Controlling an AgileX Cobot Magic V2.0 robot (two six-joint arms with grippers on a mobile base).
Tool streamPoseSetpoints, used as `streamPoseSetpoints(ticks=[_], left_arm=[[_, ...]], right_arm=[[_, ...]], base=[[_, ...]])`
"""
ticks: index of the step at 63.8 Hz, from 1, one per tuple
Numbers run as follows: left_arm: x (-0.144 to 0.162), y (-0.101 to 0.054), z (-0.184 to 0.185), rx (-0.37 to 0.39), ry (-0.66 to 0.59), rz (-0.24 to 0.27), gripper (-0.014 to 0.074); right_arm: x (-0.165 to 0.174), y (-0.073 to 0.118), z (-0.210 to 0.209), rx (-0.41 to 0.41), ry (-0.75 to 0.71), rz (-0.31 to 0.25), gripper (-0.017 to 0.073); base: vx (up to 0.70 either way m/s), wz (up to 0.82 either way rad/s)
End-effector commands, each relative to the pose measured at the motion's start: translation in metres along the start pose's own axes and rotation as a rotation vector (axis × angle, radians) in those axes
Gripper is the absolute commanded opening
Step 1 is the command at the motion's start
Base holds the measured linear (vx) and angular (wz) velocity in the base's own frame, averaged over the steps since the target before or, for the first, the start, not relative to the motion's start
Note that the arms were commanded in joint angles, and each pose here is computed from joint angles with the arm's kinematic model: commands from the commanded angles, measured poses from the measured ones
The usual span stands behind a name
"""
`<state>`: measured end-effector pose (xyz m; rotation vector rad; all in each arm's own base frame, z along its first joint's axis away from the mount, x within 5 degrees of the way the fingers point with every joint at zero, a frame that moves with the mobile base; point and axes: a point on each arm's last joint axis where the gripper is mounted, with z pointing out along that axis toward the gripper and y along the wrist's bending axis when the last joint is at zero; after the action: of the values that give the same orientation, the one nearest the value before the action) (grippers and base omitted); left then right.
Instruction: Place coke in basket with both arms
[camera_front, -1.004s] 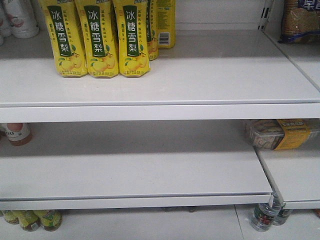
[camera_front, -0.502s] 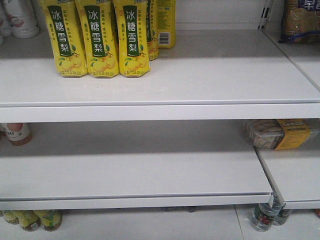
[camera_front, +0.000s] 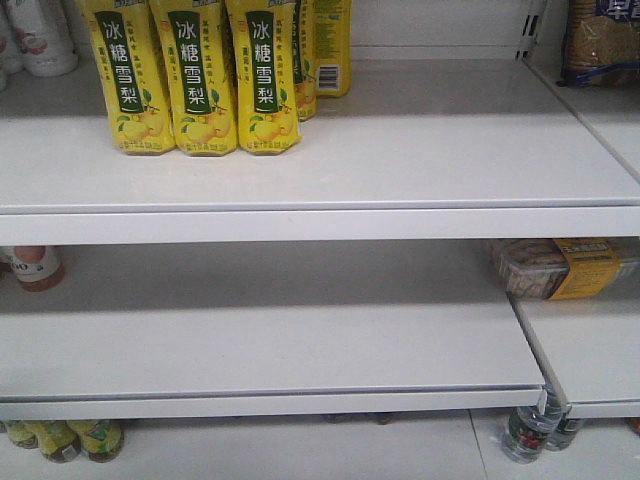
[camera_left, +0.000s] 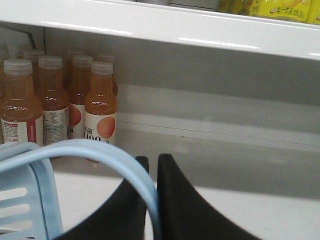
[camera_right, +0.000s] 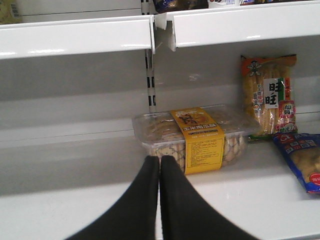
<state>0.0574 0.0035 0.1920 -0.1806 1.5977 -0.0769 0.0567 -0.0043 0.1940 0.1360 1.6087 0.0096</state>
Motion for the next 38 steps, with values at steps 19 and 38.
streamPoseSetpoints(ticks=[19,38], left_arm=[[-0.0141,-0.0021,-0.0027,0.019,-0.170,0.085,-0.0006],[-0.0141,-0.0021,-0.0027,0.019,-0.170,0.085,-0.0006]], right_arm=[[-0.0029,-0.0005,-0.0008,0.004,-0.081,-0.012,-0.0004],[-0.0029,-0.0005,-0.0008,0.004,-0.081,-0.012,-0.0004]], base=[[0.00,0.00],[0.00,0.00]])
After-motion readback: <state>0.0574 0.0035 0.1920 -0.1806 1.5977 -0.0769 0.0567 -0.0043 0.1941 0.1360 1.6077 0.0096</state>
